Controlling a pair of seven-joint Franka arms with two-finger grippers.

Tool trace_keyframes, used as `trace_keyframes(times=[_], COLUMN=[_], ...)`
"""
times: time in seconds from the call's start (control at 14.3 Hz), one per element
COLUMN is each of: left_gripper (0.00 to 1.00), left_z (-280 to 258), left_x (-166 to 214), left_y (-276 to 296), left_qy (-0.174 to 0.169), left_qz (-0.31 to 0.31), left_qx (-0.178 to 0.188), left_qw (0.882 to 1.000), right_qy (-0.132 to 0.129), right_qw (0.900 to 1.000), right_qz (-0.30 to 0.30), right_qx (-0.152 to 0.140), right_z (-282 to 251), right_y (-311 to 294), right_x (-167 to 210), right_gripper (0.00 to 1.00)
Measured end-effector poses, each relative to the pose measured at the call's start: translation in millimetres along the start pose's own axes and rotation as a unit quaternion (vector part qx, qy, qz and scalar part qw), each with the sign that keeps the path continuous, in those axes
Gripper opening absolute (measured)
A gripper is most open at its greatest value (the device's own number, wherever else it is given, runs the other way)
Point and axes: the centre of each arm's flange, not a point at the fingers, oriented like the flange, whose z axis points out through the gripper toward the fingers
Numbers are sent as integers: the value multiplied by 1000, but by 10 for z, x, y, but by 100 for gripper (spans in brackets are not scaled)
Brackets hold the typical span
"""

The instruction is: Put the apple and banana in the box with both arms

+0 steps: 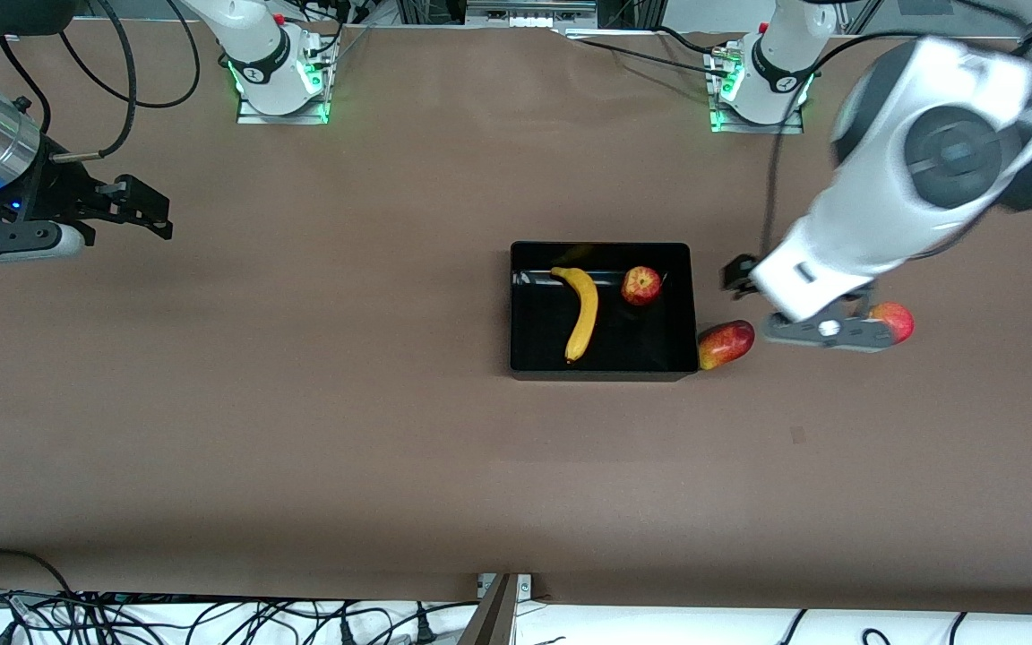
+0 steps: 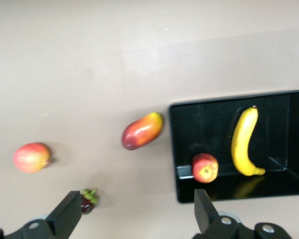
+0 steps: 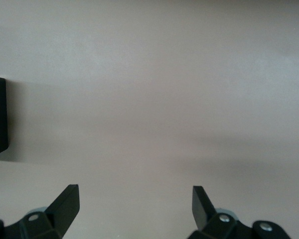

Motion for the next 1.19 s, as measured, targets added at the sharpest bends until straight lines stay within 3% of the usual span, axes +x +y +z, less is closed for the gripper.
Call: trace_keyframes(times=[0.21,0.35,0.56,1.19], left_gripper=[100,100,100,100], left_z=[-265,-410,-442,-243], left_x=[-222,-487,-843,-833], left_y=[-532,-1044,-1544,-1496], left_qy=[11,28,25,-5], left_qz=[-24,-43,-59,-37], left_qx=[-37,-37,-26,-17], left_qw=[999,998,998,999], right_qy=[0,0,0,0], right_qw=[1000,1000,1000,1000], right_qz=[0,0,0,0], right_qx=[0,0,0,0], right_z=[1,0,0,0], right_y=[0,-1,-1,-1], right_x=[0,0,0,0], right_gripper=[100,100,100,100])
